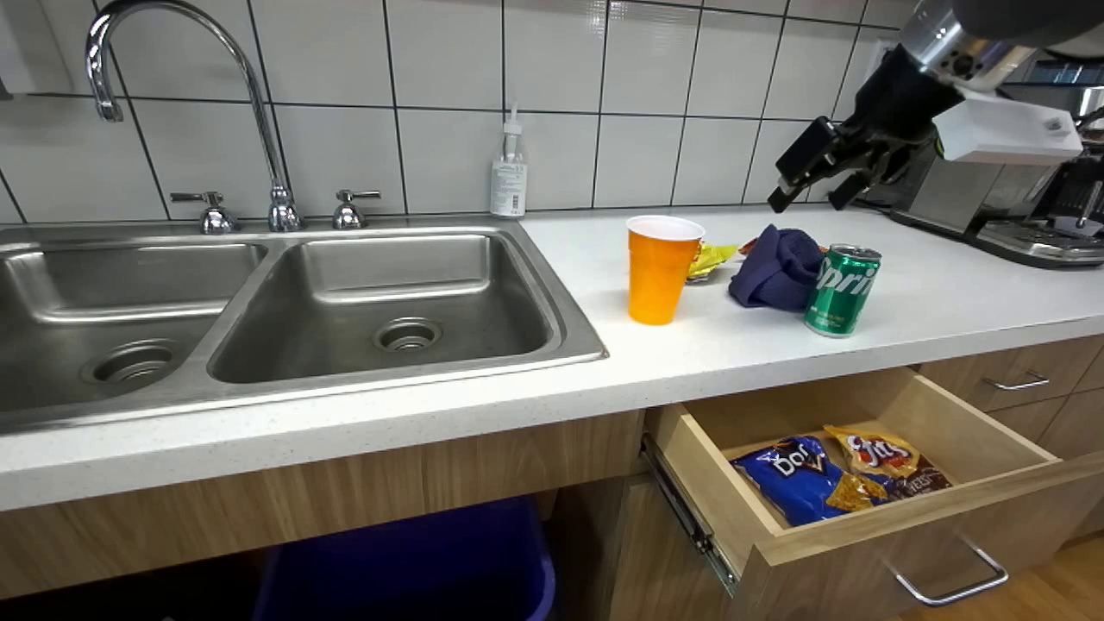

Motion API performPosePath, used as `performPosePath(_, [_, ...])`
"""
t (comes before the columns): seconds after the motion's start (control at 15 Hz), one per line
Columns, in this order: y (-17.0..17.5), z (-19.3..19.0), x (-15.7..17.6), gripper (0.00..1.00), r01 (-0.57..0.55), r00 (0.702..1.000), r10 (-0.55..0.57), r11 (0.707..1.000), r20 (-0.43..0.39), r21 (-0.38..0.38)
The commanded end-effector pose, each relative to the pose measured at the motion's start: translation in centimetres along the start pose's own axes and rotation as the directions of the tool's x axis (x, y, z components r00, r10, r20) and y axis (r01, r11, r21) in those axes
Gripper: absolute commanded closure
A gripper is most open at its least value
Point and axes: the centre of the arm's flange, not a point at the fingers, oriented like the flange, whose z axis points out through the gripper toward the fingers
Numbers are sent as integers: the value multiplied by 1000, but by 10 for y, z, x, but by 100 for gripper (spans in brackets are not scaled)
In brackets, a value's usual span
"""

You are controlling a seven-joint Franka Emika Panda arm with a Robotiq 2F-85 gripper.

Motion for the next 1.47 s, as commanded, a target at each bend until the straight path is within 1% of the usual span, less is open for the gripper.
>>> performPosePath(0.0, [8, 12, 28, 0, 6, 999, -5, 1000, 41, -5])
performPosePath(0.2, [14, 23, 40, 0, 4, 999, -4, 1000, 54, -1])
performPosePath(0.47, [20, 39, 55, 0, -2, 999, 2, 1000, 52, 5])
performPosePath(1.4, [25, 102, 91, 0, 33, 998, -33, 999, 62, -1])
